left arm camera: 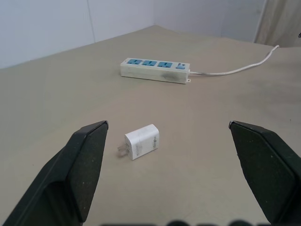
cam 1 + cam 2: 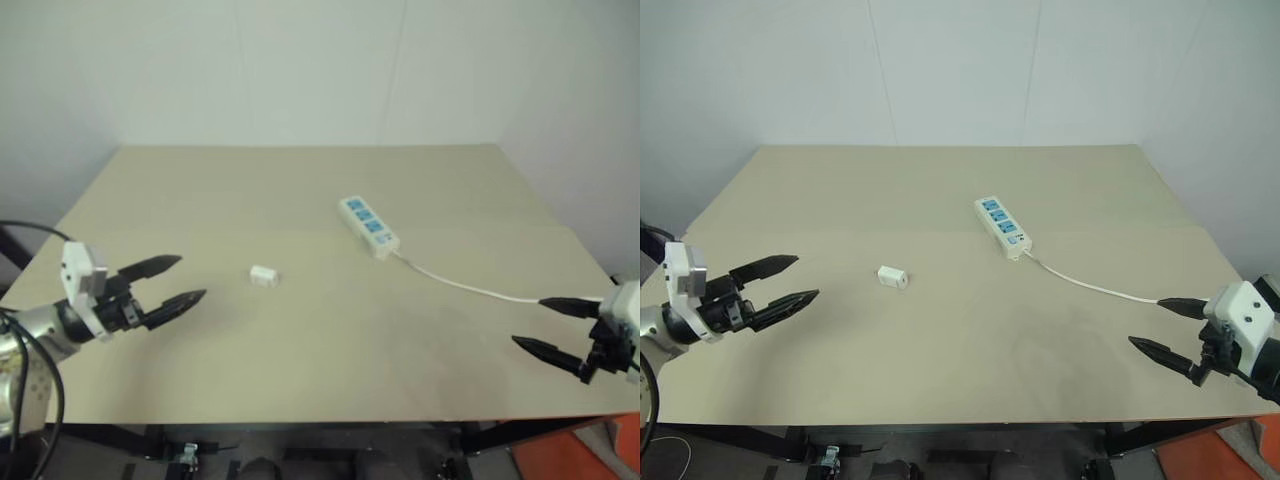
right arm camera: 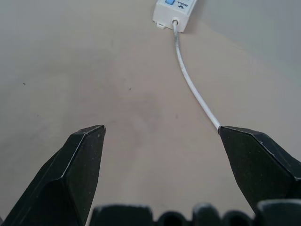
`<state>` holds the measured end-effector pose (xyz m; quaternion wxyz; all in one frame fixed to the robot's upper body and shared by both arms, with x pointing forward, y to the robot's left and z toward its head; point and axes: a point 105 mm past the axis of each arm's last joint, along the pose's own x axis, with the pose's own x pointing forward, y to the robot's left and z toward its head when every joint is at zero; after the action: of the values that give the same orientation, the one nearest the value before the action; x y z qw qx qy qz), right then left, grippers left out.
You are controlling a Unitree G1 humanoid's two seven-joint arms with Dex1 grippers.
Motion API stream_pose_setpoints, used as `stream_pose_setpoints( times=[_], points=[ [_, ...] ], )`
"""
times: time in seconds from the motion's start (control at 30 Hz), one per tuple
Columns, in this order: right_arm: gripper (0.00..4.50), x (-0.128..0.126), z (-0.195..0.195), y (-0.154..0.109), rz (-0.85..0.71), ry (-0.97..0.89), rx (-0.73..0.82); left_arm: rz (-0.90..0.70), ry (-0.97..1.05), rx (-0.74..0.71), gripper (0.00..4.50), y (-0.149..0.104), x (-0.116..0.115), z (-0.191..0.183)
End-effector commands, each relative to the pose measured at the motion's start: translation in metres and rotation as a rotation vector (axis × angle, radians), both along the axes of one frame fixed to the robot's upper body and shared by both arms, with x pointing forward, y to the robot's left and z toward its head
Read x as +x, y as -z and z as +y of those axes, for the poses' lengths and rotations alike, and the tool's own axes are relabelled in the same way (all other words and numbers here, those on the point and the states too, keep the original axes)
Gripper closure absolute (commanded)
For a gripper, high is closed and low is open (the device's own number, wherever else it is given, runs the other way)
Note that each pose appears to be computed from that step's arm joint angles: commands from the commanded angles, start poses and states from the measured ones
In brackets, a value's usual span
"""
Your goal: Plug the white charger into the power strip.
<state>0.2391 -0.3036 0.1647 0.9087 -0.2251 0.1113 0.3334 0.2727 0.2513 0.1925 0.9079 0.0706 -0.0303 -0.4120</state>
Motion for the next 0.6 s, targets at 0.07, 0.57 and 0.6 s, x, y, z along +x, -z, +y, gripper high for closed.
stream_pose_setpoints(
  times=[0.07, 0.57, 0.6],
  points=[
    [0.00, -0.002, 0.004, -0.009, 0.019, -0.044, 0.026, -0.041, -0.010, -0.015, 0.01, -0.007, 0.000, 0.001],
    [0.00, 0.014, 0.008, -0.003, -0.024, -0.019, 0.018, -0.035, 0.026, -0.014, 0.01, -0.004, -0.002, -0.003],
    [0.00, 0.020, 0.011, -0.002, -0.033, -0.027, 0.024, -0.032, 0.028, -0.010, 0.01, -0.003, -0.002, -0.004]
  ],
)
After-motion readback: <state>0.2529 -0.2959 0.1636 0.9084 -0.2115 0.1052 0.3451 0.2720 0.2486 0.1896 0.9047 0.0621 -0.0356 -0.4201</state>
